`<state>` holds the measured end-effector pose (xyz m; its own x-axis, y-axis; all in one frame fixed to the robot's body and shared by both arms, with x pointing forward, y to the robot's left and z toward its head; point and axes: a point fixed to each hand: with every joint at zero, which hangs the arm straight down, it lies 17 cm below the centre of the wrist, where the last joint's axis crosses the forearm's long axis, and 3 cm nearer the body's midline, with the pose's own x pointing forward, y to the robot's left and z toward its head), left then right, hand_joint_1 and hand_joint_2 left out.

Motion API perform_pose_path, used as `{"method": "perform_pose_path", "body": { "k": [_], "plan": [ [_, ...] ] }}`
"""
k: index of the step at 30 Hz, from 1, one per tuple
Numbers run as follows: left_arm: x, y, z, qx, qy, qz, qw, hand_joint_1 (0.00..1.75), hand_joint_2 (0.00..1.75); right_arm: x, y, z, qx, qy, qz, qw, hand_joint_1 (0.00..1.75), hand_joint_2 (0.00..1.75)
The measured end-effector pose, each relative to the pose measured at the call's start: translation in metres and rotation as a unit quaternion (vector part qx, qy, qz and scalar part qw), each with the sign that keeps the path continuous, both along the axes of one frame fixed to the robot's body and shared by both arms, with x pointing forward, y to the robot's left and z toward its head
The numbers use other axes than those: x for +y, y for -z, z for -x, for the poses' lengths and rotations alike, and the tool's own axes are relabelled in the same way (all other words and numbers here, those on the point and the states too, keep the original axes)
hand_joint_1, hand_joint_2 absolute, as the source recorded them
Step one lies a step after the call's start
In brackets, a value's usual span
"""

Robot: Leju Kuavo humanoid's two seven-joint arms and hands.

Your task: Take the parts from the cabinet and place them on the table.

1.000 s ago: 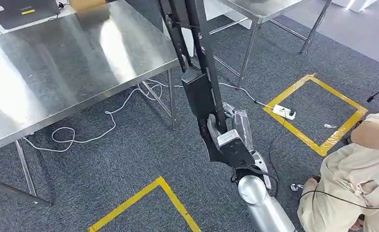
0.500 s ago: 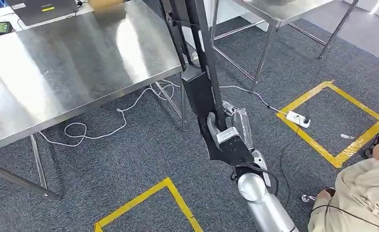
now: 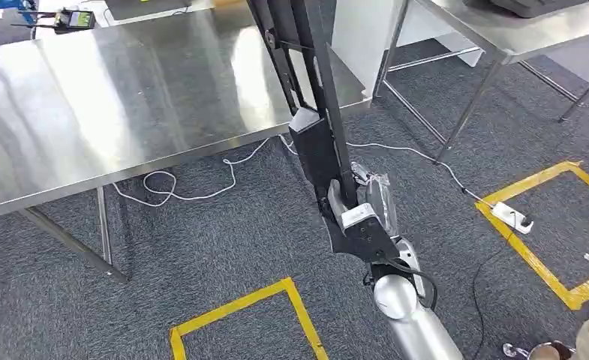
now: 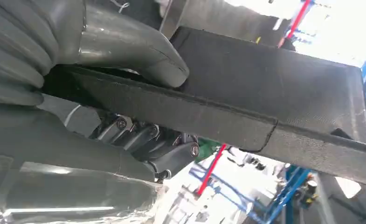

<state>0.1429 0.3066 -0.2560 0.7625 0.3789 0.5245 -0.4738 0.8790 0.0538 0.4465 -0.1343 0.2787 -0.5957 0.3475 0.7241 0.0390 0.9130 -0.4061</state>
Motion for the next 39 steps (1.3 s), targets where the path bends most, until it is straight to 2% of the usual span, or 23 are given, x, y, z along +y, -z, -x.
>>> {"method": "perform_pose_path", "body": {
  "k": [39],
  "plan": [
    [0.004, 0.001, 0.005, 0.003, -0.009, -0.003, 1.000, 0.00, 1.75, -0.004, 0.009, 0.011, 0.002, 0.002, 0.012, 1.000, 1.75, 1.75]
  ]
}}
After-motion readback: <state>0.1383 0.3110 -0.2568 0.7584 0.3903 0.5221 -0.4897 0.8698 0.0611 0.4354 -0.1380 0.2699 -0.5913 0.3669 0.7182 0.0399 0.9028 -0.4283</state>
